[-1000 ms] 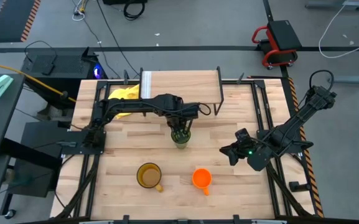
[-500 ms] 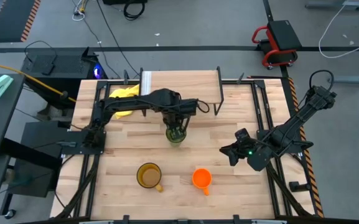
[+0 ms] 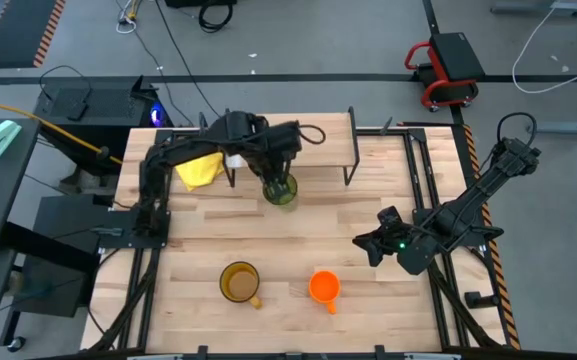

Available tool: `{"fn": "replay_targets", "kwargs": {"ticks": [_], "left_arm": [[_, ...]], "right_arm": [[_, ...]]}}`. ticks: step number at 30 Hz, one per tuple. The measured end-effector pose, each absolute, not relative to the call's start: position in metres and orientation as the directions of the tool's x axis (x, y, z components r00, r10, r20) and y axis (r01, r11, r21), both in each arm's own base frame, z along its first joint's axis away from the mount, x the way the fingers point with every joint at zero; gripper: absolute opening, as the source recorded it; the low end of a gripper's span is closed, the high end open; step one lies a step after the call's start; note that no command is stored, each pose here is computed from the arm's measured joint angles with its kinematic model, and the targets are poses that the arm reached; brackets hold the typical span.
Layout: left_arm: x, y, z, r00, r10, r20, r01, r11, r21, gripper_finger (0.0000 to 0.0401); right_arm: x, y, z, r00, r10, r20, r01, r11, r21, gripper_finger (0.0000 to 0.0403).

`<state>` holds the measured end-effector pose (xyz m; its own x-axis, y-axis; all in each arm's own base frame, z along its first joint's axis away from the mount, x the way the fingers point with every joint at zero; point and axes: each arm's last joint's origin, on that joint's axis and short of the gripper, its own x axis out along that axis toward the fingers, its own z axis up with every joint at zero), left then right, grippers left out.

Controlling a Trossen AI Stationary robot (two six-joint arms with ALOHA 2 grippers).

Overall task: Stack small to large cups/mugs on shelf
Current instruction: Put the green cup on the shelf

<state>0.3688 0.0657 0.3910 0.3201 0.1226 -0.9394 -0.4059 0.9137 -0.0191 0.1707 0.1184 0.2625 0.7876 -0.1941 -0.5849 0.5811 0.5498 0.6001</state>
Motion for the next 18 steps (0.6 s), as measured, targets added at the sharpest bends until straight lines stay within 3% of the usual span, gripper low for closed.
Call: {"fn": "replay_targets", "kwargs": {"ticks": [8,18], "left_arm": [[0.357,0.092,0.399,0.331,0.153,-0.931,-0.457,0.889,-0.017,0.0012],[0.312,0.125,0.433,0.392,0.239,-0.888,-0.564,0.825,-0.027,0.0012]], "right_arm": [[0.171,0.118,0.263,0.788,-0.193,-0.584,0.58,0.549,0.601,0.0094],[0.171,0.118,0.263,0.788,-0.196,-0.584,0.58,0.556,0.595,0.0094]]}}
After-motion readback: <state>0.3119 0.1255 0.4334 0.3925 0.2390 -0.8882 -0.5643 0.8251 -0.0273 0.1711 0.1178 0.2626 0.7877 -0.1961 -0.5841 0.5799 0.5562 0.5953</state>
